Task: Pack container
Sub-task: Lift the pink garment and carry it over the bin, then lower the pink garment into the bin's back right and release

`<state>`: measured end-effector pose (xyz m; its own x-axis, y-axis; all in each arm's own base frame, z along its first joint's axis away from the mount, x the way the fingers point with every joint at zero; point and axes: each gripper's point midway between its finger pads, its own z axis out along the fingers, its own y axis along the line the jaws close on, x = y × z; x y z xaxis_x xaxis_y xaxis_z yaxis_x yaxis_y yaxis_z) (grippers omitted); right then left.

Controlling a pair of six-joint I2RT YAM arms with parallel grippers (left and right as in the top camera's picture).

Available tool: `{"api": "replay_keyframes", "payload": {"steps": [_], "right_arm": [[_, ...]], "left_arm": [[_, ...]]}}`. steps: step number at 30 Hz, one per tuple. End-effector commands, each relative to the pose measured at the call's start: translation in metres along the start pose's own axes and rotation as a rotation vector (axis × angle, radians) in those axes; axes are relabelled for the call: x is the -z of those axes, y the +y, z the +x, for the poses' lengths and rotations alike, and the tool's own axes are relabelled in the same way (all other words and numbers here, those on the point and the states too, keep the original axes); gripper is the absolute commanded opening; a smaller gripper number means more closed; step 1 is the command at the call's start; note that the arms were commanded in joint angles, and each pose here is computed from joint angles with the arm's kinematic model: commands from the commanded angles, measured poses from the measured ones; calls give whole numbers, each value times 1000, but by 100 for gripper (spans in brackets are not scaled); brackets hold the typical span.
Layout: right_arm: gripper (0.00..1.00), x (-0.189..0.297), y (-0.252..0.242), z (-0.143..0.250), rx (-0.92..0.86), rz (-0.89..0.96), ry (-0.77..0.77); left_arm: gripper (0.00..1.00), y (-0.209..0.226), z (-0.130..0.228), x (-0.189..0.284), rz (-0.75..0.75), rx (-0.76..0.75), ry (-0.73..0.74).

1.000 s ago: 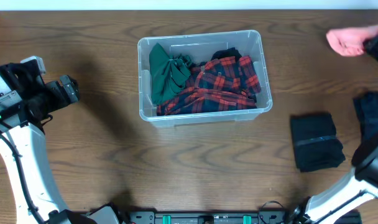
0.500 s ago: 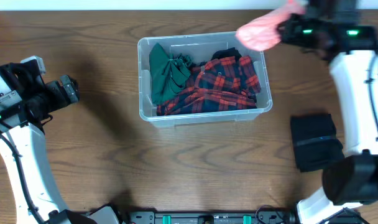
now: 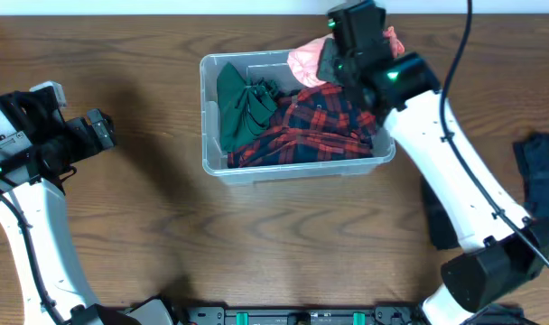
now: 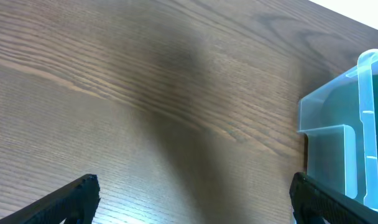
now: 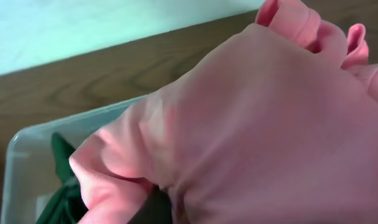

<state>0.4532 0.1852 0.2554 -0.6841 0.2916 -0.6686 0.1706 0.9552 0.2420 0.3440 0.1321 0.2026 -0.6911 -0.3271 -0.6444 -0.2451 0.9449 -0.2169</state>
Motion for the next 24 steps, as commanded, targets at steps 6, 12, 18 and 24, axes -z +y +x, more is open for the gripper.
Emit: {"api": "replay_keyframes", "payload": {"steps": [6, 12, 18, 24], "right_arm": [[1, -49, -4, 29, -84, 137, 16], [7, -69, 5, 50, -54, 146, 54], [66, -64, 18, 49, 35, 79, 72], [70, -36, 34, 35, 116, -29, 60]], "left_arm": [[98, 0, -2, 1, 6, -8, -5], [98, 0, -2, 1, 6, -8, -5], [98, 0, -2, 1, 6, -8, -5], [98, 0, -2, 1, 6, -8, -5]]}}
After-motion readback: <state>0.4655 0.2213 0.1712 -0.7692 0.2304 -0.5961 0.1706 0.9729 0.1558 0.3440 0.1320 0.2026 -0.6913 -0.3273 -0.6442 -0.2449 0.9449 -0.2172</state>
